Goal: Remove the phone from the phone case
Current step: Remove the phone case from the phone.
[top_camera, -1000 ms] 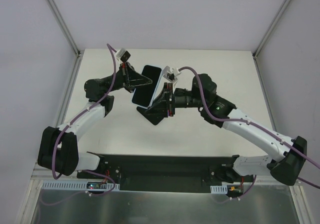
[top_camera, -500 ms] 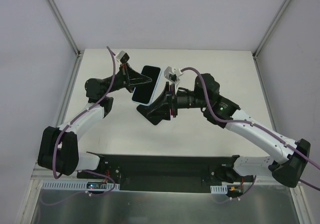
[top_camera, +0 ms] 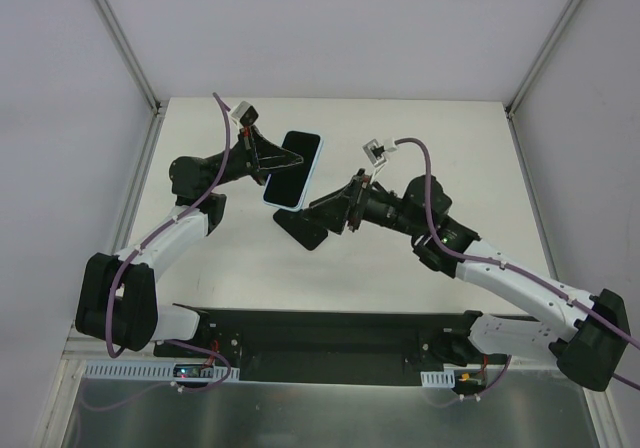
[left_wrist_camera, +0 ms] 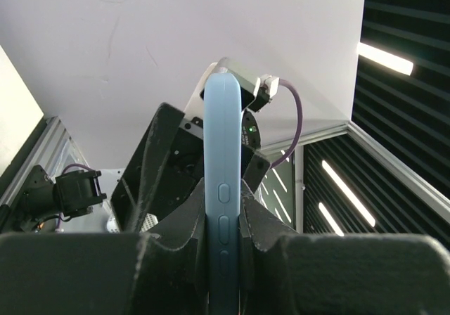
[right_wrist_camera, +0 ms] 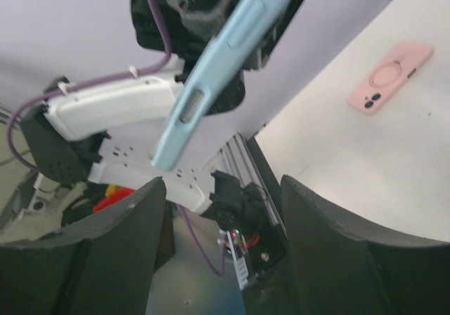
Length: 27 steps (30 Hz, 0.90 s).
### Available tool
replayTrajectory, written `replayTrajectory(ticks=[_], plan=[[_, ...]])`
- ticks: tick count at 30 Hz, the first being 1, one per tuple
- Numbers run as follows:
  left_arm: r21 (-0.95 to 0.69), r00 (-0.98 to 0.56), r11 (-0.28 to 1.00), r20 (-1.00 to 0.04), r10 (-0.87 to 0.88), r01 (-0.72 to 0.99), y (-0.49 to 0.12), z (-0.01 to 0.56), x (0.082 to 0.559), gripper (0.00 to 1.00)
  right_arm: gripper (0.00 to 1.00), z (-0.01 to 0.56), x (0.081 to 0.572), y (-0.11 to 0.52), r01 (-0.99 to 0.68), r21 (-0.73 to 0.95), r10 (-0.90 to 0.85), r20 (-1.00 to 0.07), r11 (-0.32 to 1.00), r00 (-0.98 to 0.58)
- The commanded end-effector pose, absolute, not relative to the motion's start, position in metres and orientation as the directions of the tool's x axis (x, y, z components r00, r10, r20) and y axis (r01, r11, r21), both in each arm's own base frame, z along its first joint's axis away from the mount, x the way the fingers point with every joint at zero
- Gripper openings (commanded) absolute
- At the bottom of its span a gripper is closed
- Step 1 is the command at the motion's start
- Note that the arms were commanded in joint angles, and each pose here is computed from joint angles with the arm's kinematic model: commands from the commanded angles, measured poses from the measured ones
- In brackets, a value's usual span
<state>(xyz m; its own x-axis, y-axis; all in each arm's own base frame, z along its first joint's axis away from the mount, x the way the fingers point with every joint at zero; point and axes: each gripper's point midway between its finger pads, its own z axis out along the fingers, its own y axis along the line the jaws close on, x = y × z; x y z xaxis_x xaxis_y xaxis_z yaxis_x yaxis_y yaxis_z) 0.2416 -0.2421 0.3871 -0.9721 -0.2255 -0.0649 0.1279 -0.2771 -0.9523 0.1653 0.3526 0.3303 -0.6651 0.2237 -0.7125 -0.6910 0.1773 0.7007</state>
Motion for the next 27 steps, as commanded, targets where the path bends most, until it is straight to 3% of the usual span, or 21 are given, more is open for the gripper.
replayTrajectory(ticks=[1, 6, 15, 27], plan=[[-0.903, -0.962, -0.37, -0.138, -0.233, 0.22, -0.23, 0.428, 0.222, 0.0, 0.68, 0.399, 0.17, 0.344, -0.707, 0.705, 0.424, -0.657, 0.053, -0.623], [-0.901, -0.962, -0.372, -0.142, -0.233, 0.223, -0.23, 0.429, 0.222, 0.0, 0.66, 0.404, 0.171, 0.347, -0.707, 0.707, 0.437, -0.645, 0.03, -0.627], [-0.9, -0.961, -0.372, -0.143, -0.238, 0.226, -0.229, 0.43, 0.223, 0.0, 0.58, 0.386, 0.186, 0.353, -0.664, 0.739, 0.42, -0.641, 0.115, -0.642], [-0.892, -0.956, -0.384, -0.148, -0.255, 0.24, -0.226, 0.435, 0.222, 0.0, 0.45, 0.325, 0.205, 0.347, -0.495, 0.75, 0.335, -0.648, 0.438, -0.685]])
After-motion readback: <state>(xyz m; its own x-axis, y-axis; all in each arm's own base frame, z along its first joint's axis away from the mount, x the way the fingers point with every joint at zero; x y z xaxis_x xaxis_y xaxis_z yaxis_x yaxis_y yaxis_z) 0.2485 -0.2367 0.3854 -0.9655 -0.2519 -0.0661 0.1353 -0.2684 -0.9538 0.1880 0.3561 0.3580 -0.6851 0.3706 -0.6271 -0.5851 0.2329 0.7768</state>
